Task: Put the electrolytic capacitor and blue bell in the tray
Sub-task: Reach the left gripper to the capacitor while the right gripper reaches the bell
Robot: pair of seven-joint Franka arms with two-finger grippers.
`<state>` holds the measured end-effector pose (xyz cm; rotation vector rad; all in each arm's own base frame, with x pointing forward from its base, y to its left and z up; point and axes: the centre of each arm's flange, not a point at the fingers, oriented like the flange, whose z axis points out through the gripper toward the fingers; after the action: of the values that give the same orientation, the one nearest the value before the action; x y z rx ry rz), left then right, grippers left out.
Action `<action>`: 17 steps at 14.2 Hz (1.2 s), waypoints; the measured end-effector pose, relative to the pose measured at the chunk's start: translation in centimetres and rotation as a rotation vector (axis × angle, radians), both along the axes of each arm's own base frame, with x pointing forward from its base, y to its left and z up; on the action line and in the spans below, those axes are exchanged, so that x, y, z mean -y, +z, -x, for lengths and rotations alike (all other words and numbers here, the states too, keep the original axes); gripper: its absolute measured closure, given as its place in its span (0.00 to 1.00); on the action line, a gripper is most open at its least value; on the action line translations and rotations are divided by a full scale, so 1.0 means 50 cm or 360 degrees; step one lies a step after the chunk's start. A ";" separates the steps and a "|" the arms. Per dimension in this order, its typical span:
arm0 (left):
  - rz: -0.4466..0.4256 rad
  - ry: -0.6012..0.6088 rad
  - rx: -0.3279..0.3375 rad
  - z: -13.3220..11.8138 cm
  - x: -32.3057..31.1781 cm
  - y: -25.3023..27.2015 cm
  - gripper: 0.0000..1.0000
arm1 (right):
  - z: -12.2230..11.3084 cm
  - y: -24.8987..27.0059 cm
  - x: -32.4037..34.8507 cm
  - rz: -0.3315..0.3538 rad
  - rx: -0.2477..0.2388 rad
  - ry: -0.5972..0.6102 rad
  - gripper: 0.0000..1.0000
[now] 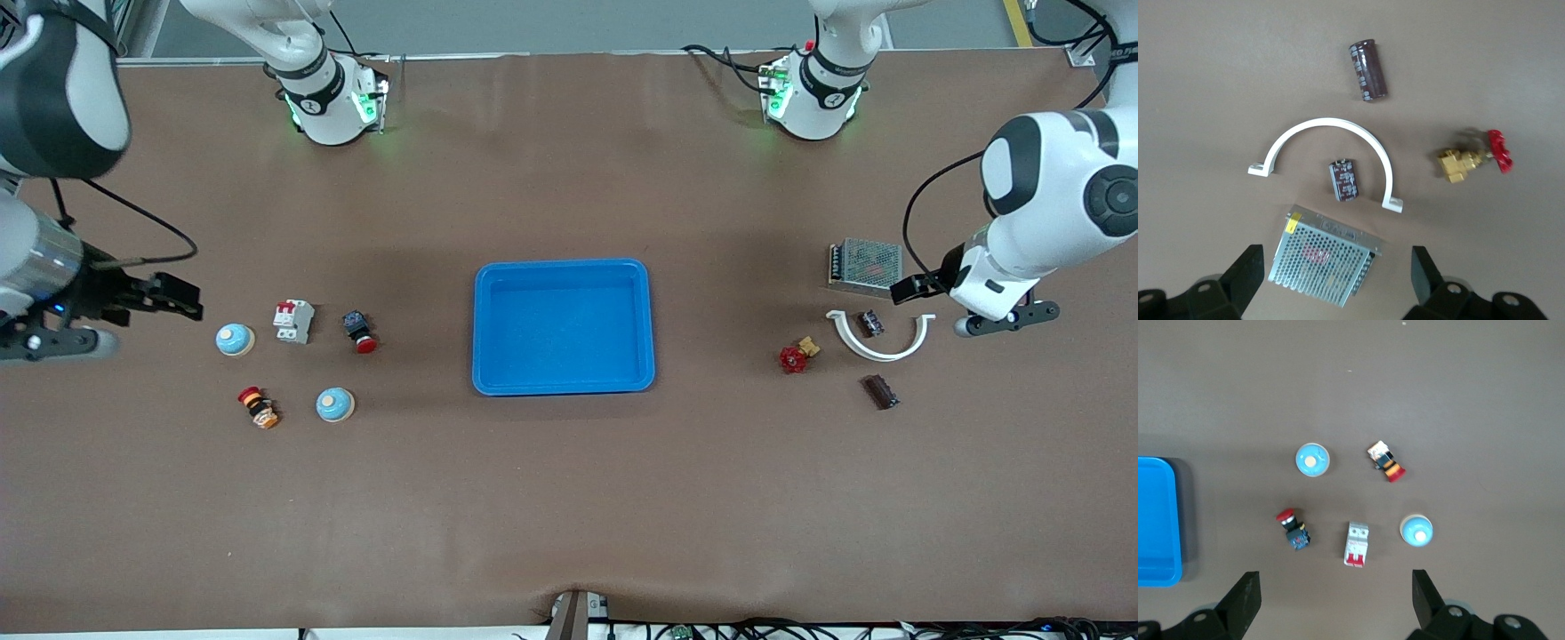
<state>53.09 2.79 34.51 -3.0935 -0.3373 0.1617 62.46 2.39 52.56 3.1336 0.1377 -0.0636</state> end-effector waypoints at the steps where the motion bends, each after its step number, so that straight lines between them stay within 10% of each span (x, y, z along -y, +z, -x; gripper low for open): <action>1: 0.0005 0.0026 0.0001 0.003 -0.007 -0.029 0.10 | -0.012 -0.026 -0.019 0.0000 -0.0002 0.0023 0.00; 17: 0.0084 0.0128 -0.0044 0.003 -0.039 -0.311 0.42 | 0.000 -0.395 -0.108 -0.0037 0.0049 0.0105 0.00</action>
<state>52.92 4.72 18.96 -3.1276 -0.4643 0.2178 62.45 7.82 32.79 3.1484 0.2434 -0.0136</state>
